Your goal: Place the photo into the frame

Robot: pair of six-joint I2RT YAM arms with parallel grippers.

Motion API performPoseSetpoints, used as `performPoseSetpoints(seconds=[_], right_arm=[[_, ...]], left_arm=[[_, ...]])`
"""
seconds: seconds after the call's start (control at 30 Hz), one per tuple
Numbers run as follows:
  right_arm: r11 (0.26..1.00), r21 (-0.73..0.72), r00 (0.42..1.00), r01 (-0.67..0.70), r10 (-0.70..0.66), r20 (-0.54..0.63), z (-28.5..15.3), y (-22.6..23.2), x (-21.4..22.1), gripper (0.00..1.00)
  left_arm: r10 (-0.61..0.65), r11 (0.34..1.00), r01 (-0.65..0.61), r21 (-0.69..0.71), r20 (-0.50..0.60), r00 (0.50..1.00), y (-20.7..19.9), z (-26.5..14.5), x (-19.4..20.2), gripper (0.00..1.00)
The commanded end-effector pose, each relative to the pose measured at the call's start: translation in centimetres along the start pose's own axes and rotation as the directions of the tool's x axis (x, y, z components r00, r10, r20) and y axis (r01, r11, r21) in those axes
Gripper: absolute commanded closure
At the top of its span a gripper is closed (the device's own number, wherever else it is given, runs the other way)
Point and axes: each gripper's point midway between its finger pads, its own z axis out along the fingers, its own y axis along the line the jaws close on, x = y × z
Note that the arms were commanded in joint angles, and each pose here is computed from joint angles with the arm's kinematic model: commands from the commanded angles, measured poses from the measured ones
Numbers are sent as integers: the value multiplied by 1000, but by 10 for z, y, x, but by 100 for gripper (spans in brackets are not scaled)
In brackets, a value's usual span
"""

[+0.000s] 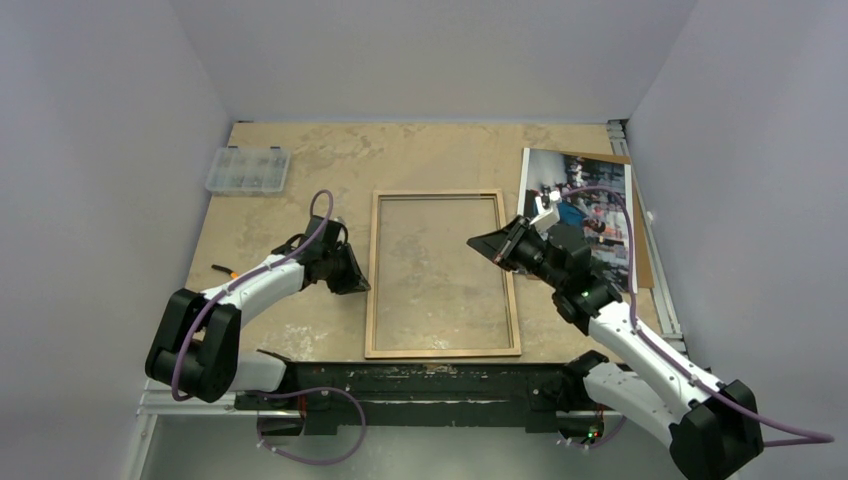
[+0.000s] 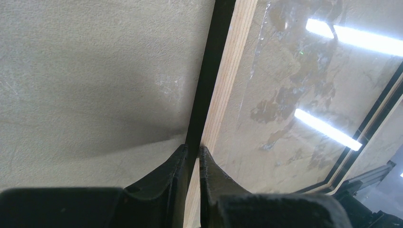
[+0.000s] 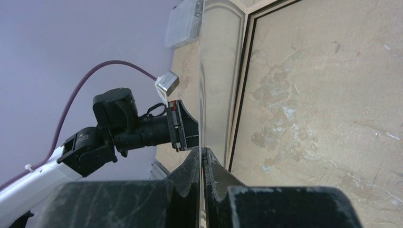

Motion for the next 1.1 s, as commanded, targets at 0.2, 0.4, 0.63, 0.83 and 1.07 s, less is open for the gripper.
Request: performPoseSetpoints(seconds=[0.2,0.4,0.63,0.83,1.07], right_arm=[[998,-22,997,-56,57,49,-9,6,-5,100],[998,-10,995,-68,69,65,-13,3,-6,100],[999,-7,994,-41,41,101,-15,1,-11,100],[999,-24,995,-38,40,96,-10,2,-11,100],[998,-35,996,-44,46,77,-6,4,-8,100]], left_arm=[[22,994,-23,-108,-15,1000,26,7,5,88],[22,994,-24,-110,-18,1000,26,8,6,89],[24,993,-26,-112,-19,1000,27,9,5,89],[25,993,-27,-115,-21,999,28,9,6,90],[24,993,-26,-117,-22,999,28,10,6,89]])
